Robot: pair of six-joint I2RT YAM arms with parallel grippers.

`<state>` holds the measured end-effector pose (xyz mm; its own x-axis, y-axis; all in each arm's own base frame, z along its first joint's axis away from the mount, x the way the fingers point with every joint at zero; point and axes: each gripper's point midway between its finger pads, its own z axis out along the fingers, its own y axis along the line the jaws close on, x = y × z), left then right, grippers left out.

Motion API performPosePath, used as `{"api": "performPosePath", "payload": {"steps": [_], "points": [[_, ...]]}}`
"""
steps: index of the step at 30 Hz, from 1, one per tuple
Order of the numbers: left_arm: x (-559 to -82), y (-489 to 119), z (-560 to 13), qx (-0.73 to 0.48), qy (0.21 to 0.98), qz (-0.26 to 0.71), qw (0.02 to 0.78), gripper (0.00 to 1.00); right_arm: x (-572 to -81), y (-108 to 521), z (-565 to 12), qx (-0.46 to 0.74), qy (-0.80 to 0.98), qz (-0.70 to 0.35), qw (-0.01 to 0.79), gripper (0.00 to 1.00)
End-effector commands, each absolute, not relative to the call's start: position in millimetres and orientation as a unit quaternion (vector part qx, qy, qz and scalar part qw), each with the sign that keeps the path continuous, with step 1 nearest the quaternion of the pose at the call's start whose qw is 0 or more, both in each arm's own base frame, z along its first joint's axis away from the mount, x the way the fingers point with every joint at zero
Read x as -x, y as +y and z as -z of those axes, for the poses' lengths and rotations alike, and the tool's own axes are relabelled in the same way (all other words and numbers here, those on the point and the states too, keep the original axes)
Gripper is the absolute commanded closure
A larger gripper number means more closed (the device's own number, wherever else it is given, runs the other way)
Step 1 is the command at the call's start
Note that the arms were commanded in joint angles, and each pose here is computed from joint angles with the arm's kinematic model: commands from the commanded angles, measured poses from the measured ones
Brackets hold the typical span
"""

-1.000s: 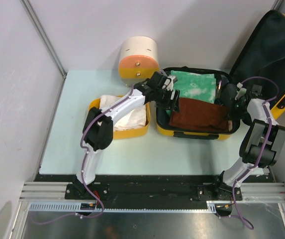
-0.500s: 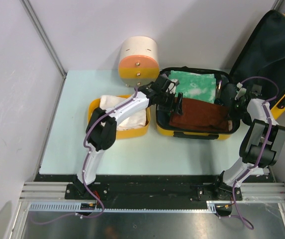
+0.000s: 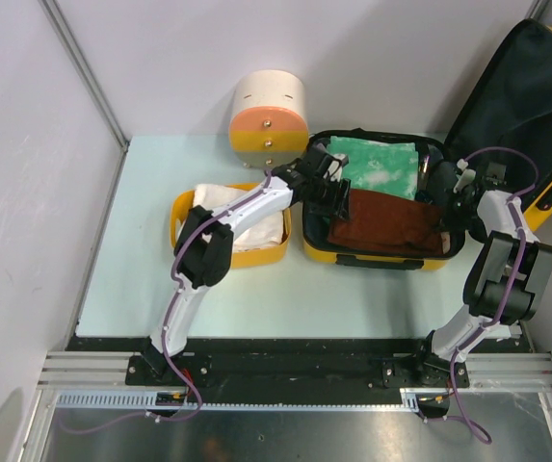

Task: Open, take out, and arrange the luggage

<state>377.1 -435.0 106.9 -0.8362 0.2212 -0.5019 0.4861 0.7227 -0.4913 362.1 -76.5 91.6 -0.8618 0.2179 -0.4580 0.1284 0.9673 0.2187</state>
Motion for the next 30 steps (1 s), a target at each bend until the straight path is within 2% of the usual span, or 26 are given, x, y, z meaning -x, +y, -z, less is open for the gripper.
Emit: {"api": "performPosePath", "payload": {"steps": [1, 2, 4, 5, 7, 8, 11, 21, 30], "points": [[-389.0, -443.1, -152.3, -0.222, 0.879, 0.322, 0.272, 0.47, -374.0, -76.0, -121.1, -0.075, 0.951, -0.085, 0.289, 1.00], [-388.9, -443.6, -156.4, -0.224, 0.878, 0.319, 0.279, 0.53, -373.8, -75.1, -121.6, -0.074, 0.951, -0.086, 0.289, 1.00], [-390.9, -443.2, -167.0, -0.229, 0.873, 0.314, 0.296, 0.60, -375.6, -73.3, -124.3, -0.072, 0.949, -0.089, 0.293, 1.00], [-392.0, -443.8, -170.9, -0.230, 0.871, 0.315, 0.300, 0.70, -376.6, -71.8, -126.2, -0.070, 0.948, -0.090, 0.296, 1.00], [-391.1, -444.5, -175.0, -0.236, 0.867, 0.318, 0.303, 0.80, -378.8, -67.2, -130.4, -0.071, 0.946, -0.101, 0.301, 1.00], [-389.5, -445.5, -178.4, -0.239, 0.864, 0.322, 0.304, 0.88, -380.1, -65.6, -134.9, -0.070, 0.944, -0.106, 0.306, 1.00], [-389.5, -443.4, -191.4, -0.244, 0.858, 0.322, 0.317, 1.00, -383.6, -58.4, -147.7, -0.067, 0.936, -0.124, 0.322, 1.00], [-392.9, -424.9, -279.7, -0.295, 0.801, 0.307, 0.420, 1.00, -394.9, -33.5, -237.1, -0.032, 0.883, -0.170, 0.436, 1.00], [-388.2, -380.8, -309.9, -0.292, 0.791, 0.325, 0.429, 1.00, -406.7, 7.2, -287.0, 0.008, 0.851, -0.190, 0.489, 1.00]]}}
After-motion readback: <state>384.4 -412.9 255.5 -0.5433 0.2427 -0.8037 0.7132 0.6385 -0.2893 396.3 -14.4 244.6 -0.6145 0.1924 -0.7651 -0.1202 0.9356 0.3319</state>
